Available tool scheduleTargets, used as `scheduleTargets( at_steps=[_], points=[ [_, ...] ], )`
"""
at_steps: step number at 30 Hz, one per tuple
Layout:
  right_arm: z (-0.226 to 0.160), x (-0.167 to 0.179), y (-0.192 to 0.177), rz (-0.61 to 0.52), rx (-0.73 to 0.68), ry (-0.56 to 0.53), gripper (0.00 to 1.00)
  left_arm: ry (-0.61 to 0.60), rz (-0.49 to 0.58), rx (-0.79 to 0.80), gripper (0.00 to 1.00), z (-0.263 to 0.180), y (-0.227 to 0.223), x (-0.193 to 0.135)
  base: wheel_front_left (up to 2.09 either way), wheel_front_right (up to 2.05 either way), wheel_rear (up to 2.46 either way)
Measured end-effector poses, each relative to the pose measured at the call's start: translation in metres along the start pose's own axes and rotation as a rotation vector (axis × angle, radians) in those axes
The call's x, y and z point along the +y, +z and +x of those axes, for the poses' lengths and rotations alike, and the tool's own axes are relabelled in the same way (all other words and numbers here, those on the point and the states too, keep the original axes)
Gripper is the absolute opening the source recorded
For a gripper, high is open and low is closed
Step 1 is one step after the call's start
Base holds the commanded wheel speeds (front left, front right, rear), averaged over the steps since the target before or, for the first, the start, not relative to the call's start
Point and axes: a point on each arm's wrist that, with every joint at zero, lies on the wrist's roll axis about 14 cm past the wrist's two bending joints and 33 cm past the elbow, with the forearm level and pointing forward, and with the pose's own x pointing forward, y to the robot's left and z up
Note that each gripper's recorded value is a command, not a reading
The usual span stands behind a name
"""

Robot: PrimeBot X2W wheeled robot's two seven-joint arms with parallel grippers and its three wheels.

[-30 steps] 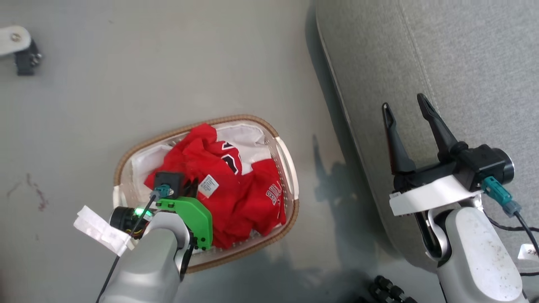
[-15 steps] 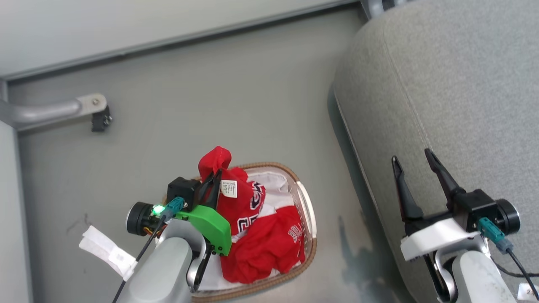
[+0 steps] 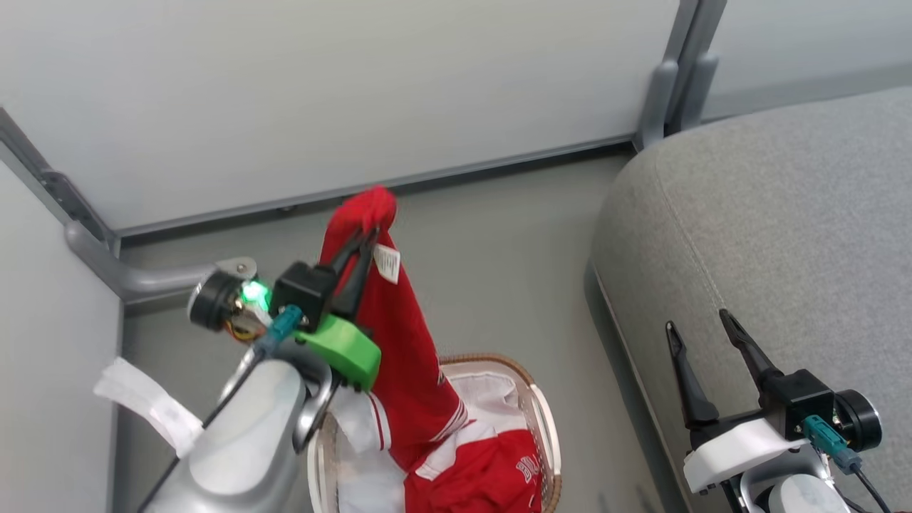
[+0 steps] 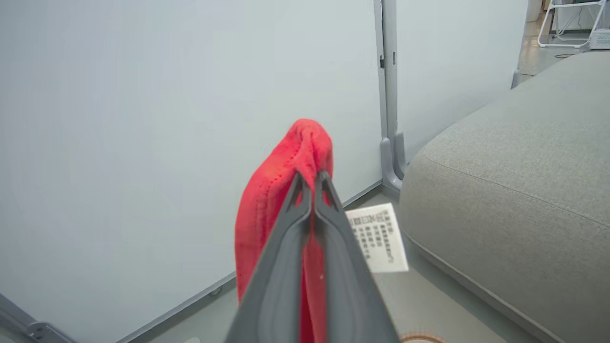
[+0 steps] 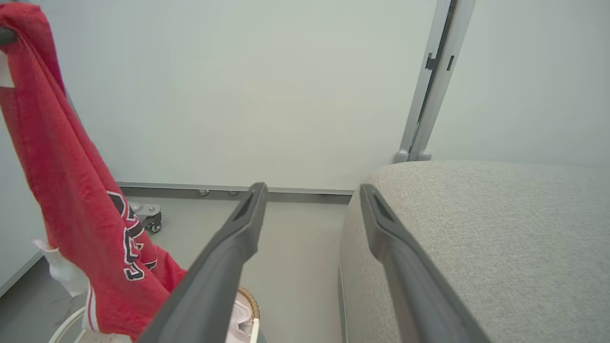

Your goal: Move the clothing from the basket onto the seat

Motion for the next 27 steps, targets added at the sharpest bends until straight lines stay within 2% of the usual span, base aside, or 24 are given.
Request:
scheduleTargets(
  at_steps=[10, 13, 21, 27],
  points=[
    [-0.002, 0.015, 0.027, -0.008, -0.081, 0.045, 1.0, -0.032, 0.248, -0.248, 0.0, 0.015, 0.121, 0.015, 0.0, 0.0, 0.0],
    [-0.002, 0.019, 0.03, -0.013, -0.089, 0.059, 1.0, -0.036, 0.304, -0.286, 0.0, 0.02, 0.145, 0.018, 0.0, 0.0, 0.0],
    [0.004, 0.041, 0.04, -0.02, -0.12, 0.125, 1.0, -0.057, 0.382, -0.367, 0.0, 0.032, 0.194, 0.014, 0.0, 0.0, 0.0],
    [0.017, 0.079, 0.055, -0.055, -0.162, 0.247, 1.0, -0.093, 0.415, -0.413, 0.0, 0.034, 0.216, 0.0, 0.0, 0.0, 0.0]
  ],
)
